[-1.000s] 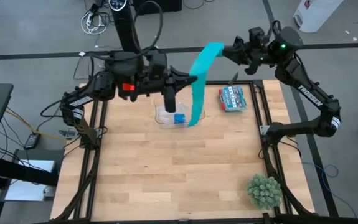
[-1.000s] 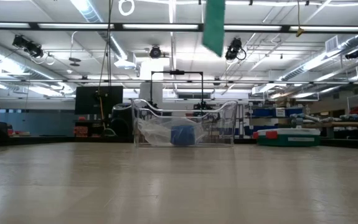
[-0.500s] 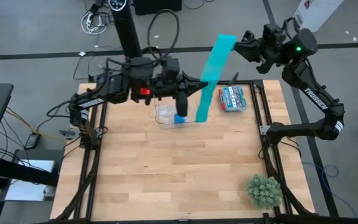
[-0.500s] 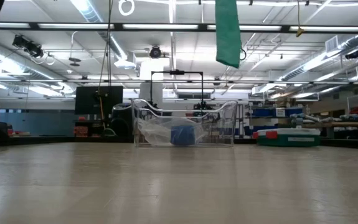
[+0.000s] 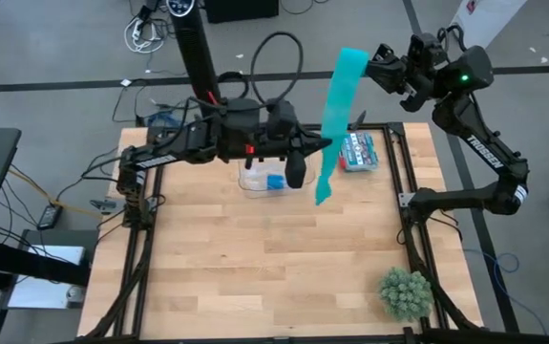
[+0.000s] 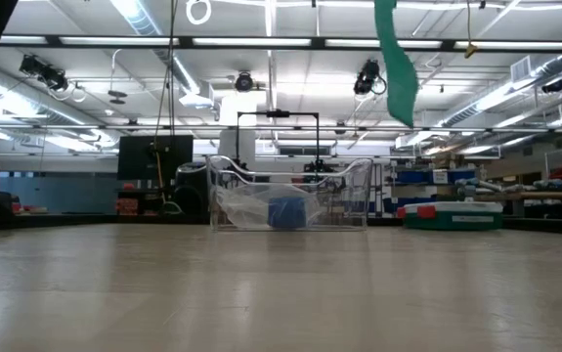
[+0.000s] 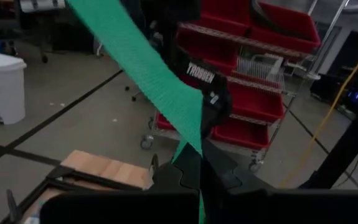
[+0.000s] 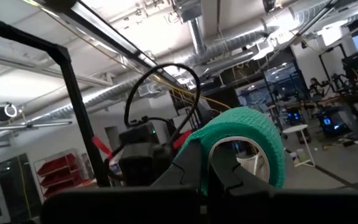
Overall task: Roll bandage
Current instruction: Roll the sky blue bandage
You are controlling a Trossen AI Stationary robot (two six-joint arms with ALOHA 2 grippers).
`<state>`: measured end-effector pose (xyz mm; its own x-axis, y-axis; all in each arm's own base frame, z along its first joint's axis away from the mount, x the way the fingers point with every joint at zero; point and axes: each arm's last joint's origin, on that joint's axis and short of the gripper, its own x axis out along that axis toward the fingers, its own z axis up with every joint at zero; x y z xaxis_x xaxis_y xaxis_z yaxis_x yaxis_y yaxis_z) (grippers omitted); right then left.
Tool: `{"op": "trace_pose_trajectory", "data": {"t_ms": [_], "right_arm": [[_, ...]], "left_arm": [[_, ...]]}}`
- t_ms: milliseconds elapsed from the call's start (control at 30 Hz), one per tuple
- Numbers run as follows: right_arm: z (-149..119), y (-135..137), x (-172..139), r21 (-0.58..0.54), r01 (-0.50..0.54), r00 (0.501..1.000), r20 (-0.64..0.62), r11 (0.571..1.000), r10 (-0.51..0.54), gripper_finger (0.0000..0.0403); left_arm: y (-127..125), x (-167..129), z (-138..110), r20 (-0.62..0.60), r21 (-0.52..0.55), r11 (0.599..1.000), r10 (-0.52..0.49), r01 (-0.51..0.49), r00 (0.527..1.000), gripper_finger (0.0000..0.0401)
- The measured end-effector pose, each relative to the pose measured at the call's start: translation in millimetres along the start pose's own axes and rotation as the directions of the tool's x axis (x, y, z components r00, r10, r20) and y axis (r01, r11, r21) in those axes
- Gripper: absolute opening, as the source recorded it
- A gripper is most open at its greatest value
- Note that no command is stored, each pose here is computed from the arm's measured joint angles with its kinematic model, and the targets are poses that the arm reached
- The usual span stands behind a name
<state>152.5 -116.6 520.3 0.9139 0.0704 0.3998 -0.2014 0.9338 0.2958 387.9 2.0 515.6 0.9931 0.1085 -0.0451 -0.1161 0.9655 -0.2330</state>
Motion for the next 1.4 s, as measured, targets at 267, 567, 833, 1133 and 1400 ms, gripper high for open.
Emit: {"op": "trace_pose_trajectory", "data": {"t_ms": [267,567,833,1133,1400], "right_arm": [[-2,5,4,0.018,-0.033,0.999,0.009,0.999,0.033,0.0000],[-1,9,5,0.050,-0.055,0.998,0.027,0.997,0.054,0.0000],[-2,16,9,0.093,-0.122,0.992,0.024,0.988,0.120,0.0000],[-4,19,10,0.089,-0.130,0.992,0.018,0.988,0.129,0.0000],[-3,17,9,0.080,-0.122,0.992,0.010,0.989,0.122,0.0000]], "left_arm": [[4,16,-10,-0.006,0.006,1.000,0.016,-0.016,1.000,0.0003],[11,31,-22,-0.041,0.057,0.998,0.019,-0.017,0.999,0.0003],[25,36,-28,-0.093,0.065,0.995,0.082,-0.076,0.992,0.0004],[19,34,-22,-0.051,0.056,0.998,-0.005,0.008,0.999,0.0019],[21,11,-11,-0.103,0.027,1.000,0.002,0.001,0.995,0.0146]]}}
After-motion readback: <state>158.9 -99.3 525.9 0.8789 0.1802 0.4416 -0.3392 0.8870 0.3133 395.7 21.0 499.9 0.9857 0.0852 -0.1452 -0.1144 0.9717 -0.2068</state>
